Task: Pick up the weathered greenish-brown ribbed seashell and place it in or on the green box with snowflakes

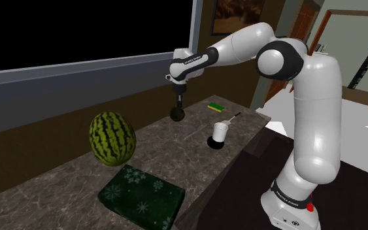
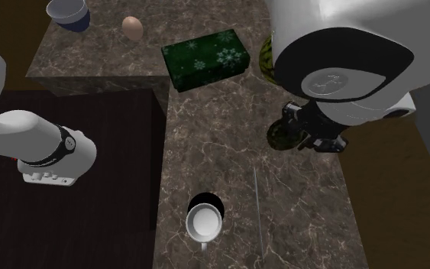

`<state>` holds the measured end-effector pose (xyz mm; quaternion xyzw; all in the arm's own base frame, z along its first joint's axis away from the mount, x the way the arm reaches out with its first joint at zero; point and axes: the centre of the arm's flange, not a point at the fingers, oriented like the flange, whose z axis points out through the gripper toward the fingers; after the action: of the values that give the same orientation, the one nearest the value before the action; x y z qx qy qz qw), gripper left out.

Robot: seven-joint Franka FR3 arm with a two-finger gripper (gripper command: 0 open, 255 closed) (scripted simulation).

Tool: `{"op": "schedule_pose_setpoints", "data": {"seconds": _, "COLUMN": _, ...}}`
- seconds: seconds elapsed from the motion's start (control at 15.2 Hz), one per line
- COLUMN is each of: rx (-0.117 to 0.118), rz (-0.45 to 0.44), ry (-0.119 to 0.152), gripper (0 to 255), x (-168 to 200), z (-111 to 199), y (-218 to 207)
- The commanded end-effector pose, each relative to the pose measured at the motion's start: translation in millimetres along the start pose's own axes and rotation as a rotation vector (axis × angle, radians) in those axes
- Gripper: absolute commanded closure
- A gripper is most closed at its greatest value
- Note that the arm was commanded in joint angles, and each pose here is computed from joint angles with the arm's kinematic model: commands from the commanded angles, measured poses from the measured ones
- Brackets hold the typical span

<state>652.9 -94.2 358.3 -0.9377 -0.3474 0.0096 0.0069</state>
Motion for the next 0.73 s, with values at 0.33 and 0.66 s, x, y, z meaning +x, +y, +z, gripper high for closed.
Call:
{"op": "schedule_pose_setpoints", "data": {"seconds": 0.33, "rx": 0.0, "rz": 0.0, "ry": 0.0, "gripper": 255, "x": 6.4, "z": -23.1, "y": -25.5}}
{"op": "schedule_pose_setpoints", "data": {"seconds": 0.66, "rx": 0.0, "rz": 0.0, "ry": 0.0, "gripper": 255, "x": 24.1, "z": -26.4, "y": -89.0}}
